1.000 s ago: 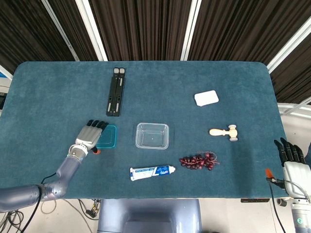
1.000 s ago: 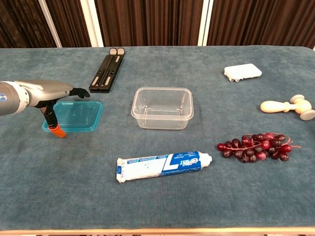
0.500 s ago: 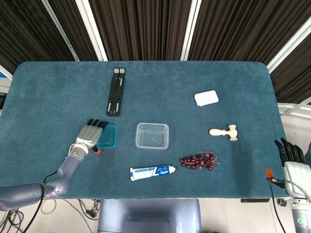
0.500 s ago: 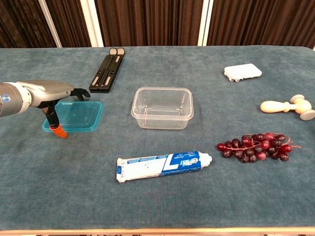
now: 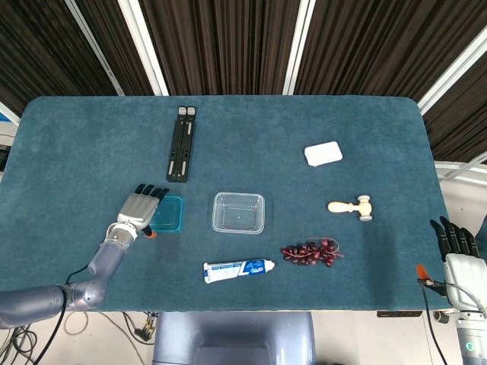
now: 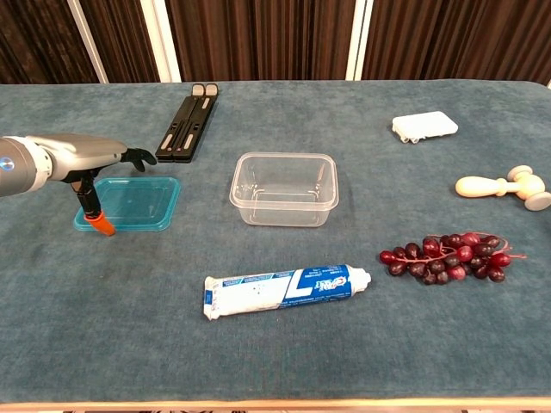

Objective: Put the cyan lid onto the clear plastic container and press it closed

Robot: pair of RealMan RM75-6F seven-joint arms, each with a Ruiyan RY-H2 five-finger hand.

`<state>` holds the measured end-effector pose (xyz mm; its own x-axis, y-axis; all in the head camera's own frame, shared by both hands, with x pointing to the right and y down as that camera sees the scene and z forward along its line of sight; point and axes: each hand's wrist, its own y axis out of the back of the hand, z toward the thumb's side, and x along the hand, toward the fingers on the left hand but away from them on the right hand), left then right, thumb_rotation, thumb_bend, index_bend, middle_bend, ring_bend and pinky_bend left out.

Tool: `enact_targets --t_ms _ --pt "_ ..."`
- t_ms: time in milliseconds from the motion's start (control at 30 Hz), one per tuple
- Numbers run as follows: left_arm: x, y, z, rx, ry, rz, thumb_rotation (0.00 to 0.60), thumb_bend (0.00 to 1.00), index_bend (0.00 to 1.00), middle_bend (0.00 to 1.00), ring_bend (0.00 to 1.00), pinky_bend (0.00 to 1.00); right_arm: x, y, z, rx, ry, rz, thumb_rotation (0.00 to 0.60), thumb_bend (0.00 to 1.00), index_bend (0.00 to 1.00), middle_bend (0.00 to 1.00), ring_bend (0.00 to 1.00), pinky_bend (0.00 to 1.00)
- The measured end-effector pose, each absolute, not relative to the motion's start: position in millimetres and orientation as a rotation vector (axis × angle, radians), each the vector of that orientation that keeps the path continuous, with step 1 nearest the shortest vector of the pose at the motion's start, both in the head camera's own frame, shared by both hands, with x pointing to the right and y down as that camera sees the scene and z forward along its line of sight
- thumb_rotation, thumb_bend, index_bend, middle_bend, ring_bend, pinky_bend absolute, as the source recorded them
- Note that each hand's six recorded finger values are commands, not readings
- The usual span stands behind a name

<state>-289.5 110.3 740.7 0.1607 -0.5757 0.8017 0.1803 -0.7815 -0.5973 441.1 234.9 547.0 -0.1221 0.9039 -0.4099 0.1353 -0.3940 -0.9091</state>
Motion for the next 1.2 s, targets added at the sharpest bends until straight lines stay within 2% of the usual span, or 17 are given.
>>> enact_targets --t_ms 767,1200 --pt "-288.9 113.7 748.9 -1.863 0.334 -1.684 0.6 0.07 0.06 0.12 0.0 0.0 442.2 234.9 547.1 -1.522 -1.187 1.588 0.6 0.36 0.04 0.0 0.0 0.0" --pt "-288.8 112.1 747.3 -1.845 0.344 -1.669 0.6 0.11 0.09 0.27 0.0 0.0 442.5 235.1 546.9 -1.523 -1.192 1.59 0.6 0.36 0.04 0.0 0.0 0.0"
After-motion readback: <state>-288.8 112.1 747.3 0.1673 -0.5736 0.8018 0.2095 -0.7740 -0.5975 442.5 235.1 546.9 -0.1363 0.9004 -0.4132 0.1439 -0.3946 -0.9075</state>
